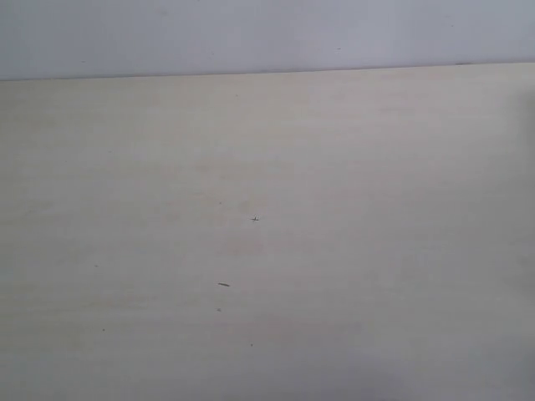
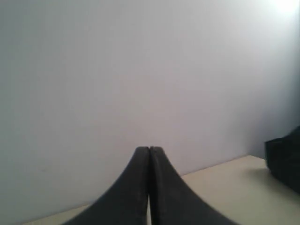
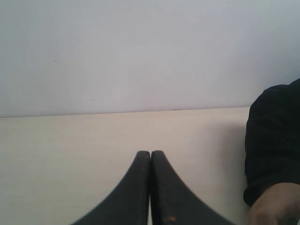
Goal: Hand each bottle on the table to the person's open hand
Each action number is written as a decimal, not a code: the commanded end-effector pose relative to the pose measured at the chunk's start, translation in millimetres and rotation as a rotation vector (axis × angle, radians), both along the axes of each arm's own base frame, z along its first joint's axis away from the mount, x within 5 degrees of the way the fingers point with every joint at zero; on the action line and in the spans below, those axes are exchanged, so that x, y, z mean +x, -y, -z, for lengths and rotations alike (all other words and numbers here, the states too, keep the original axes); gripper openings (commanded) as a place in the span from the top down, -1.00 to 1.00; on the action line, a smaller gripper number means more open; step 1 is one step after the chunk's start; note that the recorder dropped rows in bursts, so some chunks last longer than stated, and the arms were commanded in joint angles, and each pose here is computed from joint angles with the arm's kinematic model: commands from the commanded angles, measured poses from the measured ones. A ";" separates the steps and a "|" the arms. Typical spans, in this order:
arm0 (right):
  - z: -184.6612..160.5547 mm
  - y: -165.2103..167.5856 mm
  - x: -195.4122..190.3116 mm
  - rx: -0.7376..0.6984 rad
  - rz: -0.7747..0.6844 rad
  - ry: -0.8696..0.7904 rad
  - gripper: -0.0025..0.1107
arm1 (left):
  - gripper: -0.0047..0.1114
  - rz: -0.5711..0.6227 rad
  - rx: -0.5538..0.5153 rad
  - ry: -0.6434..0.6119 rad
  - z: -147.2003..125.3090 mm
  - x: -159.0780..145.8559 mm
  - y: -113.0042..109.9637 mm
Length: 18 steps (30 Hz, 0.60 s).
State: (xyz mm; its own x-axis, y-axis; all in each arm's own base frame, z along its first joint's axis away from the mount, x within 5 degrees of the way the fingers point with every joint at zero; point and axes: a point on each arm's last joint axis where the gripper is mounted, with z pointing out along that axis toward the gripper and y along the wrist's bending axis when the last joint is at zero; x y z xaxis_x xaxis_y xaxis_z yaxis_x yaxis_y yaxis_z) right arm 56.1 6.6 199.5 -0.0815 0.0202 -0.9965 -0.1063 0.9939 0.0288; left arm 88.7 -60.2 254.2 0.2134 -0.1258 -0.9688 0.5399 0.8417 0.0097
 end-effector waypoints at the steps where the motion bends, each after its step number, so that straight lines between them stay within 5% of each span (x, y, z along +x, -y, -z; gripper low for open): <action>1: 0.3 0.3 -0.2 0.002 0.004 0.012 0.96 | 0.92 -0.262 0.003 -0.005 1.7 12.1 -25.1; 6: 0.3 0.3 -0.2 -0.002 0.004 0.013 0.96 | 0.92 -0.488 0.003 -0.005 1.7 17.4 -48.6; 18: 0.4 0.3 -0.2 -0.001 0.004 0.011 0.96 | 0.92 -0.511 -0.009 0.025 2.0 10.8 -52.4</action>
State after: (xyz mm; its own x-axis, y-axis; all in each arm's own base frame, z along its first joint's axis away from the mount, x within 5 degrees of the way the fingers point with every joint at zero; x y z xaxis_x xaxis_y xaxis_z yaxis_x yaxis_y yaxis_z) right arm 56.1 6.6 199.5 -0.0815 0.0202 -0.9965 -0.1063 0.9939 0.0288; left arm 104.4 -9.2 254.5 0.2591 -0.0050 -0.9658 0.0629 0.9980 0.0117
